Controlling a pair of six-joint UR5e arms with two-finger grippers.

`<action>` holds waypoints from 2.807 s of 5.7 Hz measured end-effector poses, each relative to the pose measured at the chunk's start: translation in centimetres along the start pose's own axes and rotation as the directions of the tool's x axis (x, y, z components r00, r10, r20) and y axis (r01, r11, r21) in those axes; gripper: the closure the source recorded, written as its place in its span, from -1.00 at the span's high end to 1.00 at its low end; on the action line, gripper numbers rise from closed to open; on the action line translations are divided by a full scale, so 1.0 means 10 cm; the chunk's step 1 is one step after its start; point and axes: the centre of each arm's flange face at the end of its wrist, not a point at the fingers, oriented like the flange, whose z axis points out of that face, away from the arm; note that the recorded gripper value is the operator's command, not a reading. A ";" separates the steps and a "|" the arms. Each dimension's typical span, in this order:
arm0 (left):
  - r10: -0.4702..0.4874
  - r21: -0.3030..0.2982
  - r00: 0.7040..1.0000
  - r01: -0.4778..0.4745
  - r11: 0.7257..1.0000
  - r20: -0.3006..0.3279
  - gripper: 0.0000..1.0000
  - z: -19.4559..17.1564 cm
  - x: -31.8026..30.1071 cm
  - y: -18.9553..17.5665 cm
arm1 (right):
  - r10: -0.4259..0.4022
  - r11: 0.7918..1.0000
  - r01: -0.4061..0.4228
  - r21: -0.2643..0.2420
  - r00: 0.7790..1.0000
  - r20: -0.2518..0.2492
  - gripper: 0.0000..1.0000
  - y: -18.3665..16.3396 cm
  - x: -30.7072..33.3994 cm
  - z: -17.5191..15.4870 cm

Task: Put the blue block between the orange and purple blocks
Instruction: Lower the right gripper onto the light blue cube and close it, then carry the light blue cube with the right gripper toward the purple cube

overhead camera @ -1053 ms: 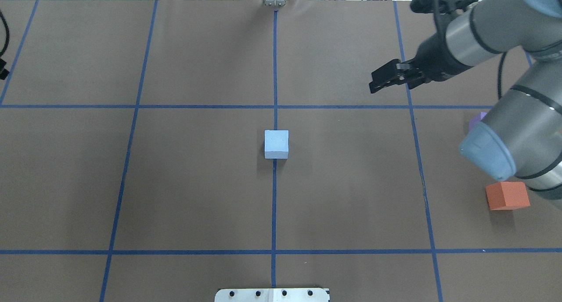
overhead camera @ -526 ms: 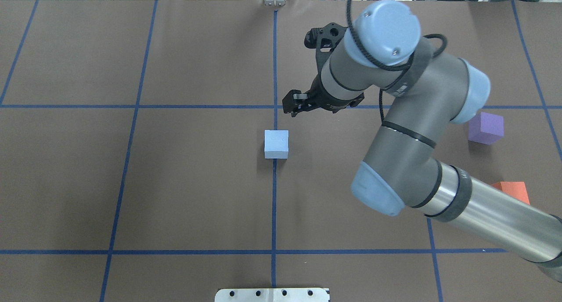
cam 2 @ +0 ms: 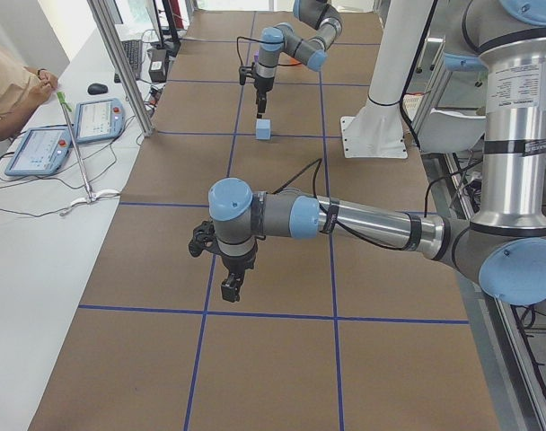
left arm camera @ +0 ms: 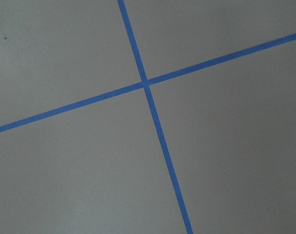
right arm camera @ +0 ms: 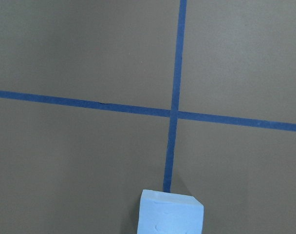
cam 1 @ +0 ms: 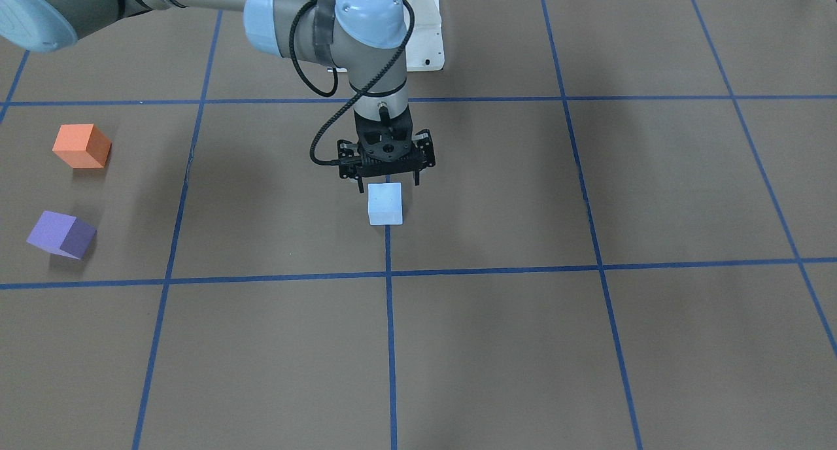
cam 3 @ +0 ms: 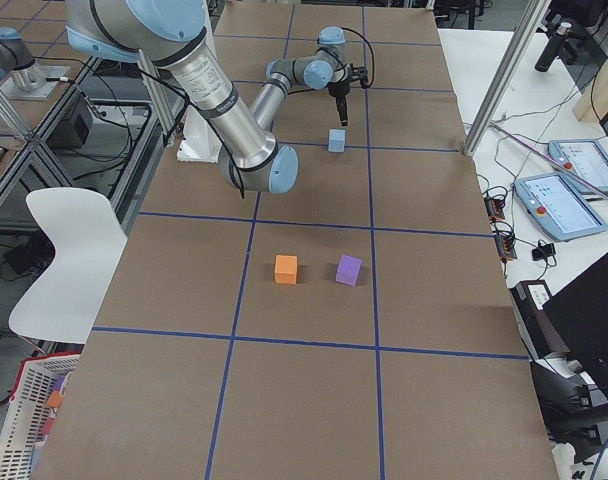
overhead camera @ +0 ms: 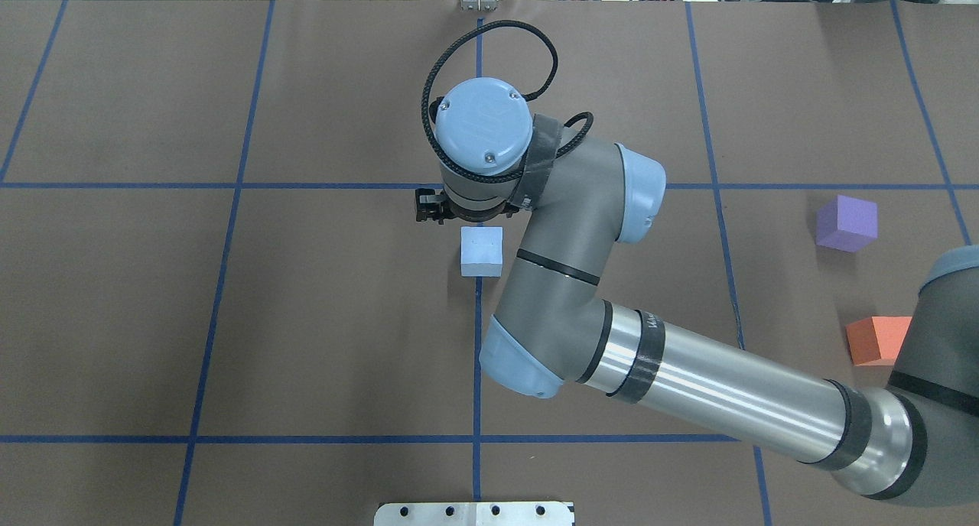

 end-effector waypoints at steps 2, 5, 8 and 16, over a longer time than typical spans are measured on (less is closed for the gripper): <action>-0.002 -0.002 1.000 0.002 1.000 -0.002 1.00 0.01 0.00 0.03 | -0.014 1.000 0.014 -0.006 1.000 -0.025 1.00 0.06 0.11 0.34; -0.001 -0.003 1.000 0.001 1.000 -0.003 1.00 0.02 0.00 0.03 | -0.022 0.999 0.021 -0.031 1.000 -0.022 0.62 0.33 0.11 0.60; -0.001 -0.004 1.000 0.001 1.000 -0.003 1.00 0.03 0.00 0.04 | -0.022 0.999 0.022 -0.032 1.000 -0.007 -0.97 0.40 0.06 0.72; -0.076 -0.016 0.991 0.075 0.997 -0.111 1.00 0.33 -0.24 0.29 | -0.043 0.994 0.039 -0.106 0.998 -0.038 -0.95 -0.01 3.41 -0.64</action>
